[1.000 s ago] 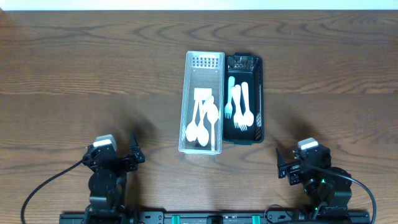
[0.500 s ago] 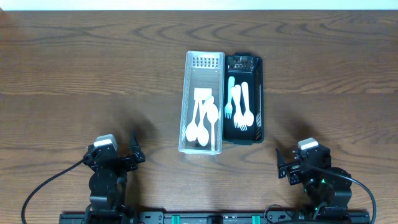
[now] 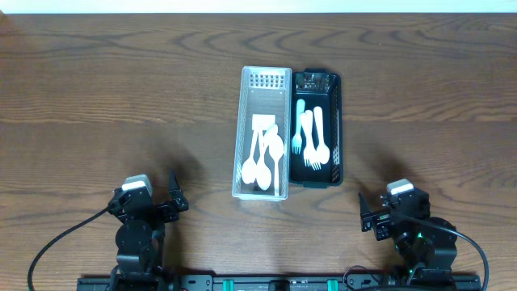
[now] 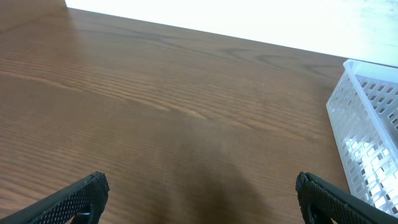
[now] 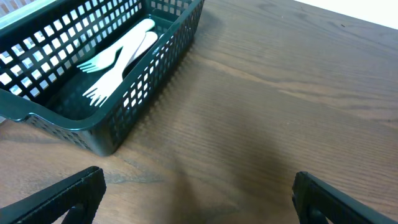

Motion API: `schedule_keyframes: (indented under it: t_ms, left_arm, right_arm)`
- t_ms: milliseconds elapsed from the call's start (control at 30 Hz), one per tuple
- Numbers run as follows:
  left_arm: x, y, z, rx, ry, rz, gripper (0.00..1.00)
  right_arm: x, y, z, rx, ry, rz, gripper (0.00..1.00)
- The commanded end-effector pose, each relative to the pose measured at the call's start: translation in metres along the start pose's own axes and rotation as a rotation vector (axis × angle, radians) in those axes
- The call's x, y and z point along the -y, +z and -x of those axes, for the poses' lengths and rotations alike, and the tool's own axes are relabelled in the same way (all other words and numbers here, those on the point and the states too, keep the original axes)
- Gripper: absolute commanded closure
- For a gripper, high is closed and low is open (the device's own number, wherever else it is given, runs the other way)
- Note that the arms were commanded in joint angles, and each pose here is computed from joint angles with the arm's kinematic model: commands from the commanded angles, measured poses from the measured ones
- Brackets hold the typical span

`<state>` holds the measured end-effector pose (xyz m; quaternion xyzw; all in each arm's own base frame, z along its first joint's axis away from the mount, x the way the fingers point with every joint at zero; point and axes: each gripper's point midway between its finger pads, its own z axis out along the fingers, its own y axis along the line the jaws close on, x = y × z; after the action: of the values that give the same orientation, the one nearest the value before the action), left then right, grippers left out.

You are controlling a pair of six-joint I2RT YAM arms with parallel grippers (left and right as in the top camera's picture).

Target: Pack container

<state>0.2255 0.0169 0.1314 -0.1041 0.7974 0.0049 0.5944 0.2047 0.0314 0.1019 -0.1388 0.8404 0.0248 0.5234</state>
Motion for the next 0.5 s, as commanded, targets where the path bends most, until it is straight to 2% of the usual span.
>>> schedule_keyframes:
  t_ms: [0, 467]
  left_arm:
    - [-0.0029, 0.003, -0.0084, -0.014, 0.015, 0.012, 0.02]
    - [-0.0029, 0.003, -0.0084, -0.014, 0.015, 0.011, 0.02]
  right_arm:
    - [0.0029, 0.0007, -0.002, -0.002, 0.008, -0.016, 0.01]
    - [0.0029, 0.0007, -0.002, -0.002, 0.008, -0.016, 0.01]
